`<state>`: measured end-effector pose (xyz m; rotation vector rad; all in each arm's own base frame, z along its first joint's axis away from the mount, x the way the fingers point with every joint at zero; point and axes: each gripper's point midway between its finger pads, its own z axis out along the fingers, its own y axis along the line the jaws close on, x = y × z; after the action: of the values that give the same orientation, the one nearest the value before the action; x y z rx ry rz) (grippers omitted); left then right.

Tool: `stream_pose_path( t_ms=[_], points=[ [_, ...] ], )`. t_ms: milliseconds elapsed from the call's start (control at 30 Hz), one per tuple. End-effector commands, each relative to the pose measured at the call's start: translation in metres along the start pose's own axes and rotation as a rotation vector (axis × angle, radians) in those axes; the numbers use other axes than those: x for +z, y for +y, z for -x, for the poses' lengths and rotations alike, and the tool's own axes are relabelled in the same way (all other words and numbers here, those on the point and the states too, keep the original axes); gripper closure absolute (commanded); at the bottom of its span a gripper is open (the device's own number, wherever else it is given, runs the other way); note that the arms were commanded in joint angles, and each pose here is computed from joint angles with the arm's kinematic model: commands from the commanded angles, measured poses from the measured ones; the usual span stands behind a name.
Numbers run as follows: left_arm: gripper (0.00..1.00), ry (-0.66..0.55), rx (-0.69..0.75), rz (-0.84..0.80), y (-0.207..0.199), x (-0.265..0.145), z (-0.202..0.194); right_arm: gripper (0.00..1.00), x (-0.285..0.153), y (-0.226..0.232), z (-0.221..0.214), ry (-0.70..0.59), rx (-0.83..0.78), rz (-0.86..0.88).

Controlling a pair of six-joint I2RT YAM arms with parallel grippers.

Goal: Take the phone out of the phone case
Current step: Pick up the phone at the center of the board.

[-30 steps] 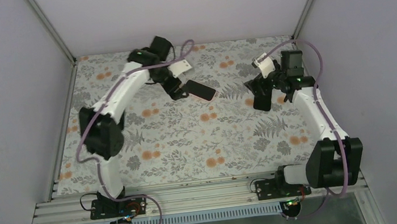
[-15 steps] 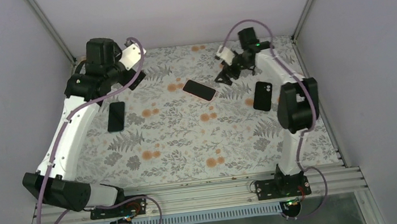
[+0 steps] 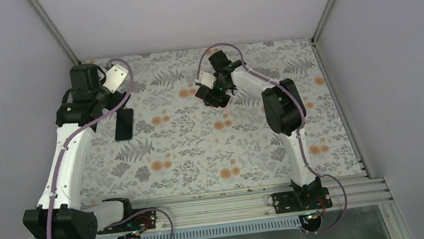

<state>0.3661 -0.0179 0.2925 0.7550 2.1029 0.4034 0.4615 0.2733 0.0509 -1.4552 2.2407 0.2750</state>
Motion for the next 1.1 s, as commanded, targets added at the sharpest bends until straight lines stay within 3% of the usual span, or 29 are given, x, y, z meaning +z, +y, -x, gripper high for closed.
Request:
stream_pose_path(
  t_ms=[0,433,633,800,1067],
  points=[
    [0.0,-0.051,-0.023,0.014,0.007,-0.006,0.0,0.0,0.008,-0.023,0.0,0.032,0.039,-0.102],
    [0.0,-0.055,-0.059,-0.082,-0.009,-0.005,-0.014,0.0,0.021,0.001,-0.011,0.066,0.021,0.042],
    [0.0,-0.065,-0.065,-0.093,-0.011,-0.008,-0.014,0.0,0.027,-0.01,-0.021,0.066,0.04,0.003],
    [0.0,-0.15,-0.067,-0.119,-0.013,-0.028,0.001,0.0,0.029,-0.016,-0.032,0.081,0.04,-0.019],
    [0.0,-0.137,-0.076,-0.158,-0.02,-0.023,-0.001,0.0,0.039,0.006,-0.061,0.168,0.059,0.099]
  ],
)
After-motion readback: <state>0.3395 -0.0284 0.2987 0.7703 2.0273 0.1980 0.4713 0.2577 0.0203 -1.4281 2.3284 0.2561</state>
